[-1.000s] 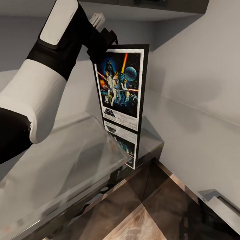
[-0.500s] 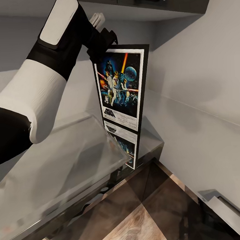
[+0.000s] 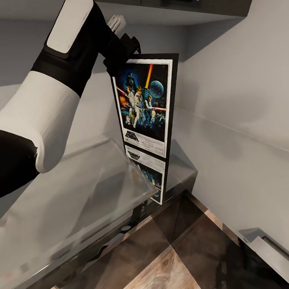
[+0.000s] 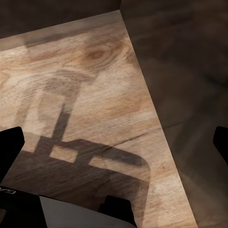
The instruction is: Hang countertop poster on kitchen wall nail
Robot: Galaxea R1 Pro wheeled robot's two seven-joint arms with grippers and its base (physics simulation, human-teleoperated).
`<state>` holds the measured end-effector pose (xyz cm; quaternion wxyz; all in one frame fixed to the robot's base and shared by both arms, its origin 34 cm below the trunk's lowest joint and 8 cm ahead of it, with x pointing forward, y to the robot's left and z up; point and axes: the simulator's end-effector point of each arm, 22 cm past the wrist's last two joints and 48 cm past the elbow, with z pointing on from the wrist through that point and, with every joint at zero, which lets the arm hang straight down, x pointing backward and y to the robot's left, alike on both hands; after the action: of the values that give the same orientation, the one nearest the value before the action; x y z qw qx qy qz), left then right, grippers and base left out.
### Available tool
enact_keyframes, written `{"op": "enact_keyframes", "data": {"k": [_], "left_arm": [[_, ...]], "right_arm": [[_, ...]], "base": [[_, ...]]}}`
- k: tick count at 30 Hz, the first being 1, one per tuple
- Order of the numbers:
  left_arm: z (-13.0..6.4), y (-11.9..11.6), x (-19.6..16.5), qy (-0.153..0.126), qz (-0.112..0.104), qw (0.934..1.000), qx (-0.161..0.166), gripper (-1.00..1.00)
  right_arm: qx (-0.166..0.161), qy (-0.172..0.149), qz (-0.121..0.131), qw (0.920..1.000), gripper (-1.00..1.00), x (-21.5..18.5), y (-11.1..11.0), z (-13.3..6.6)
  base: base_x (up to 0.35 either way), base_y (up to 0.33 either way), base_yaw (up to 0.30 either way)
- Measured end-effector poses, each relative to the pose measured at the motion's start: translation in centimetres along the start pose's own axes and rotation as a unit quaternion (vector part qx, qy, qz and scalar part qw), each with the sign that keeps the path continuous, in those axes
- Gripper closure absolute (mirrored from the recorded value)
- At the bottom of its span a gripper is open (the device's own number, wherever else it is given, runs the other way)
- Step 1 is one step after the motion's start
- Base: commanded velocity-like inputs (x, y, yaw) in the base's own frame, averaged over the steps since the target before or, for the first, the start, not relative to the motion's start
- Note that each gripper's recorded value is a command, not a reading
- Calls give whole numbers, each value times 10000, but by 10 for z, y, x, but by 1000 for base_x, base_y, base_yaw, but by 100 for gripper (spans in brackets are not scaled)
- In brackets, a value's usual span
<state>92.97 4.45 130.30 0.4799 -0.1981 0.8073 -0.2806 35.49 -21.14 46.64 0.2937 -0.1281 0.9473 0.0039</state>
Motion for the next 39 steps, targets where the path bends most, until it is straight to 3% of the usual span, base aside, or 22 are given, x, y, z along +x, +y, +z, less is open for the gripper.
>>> {"op": "enact_keyframes", "data": {"k": [14,20,39], "left_arm": [[1,2,0,-5,4,10000,-39,-100],[10,17,3,75,-34,9997,-246,-100],[10,17,4,89,-55,9997,-234,-100]], "right_arm": [[0,1,0,10000,-100,0,0,0],[0,0,-1,10000,-100,0,0,0],[0,0,0,10000,-100,0,0,0]], "base": [[-19,0,0],[-68,0,0],[-3,0,0]]}}
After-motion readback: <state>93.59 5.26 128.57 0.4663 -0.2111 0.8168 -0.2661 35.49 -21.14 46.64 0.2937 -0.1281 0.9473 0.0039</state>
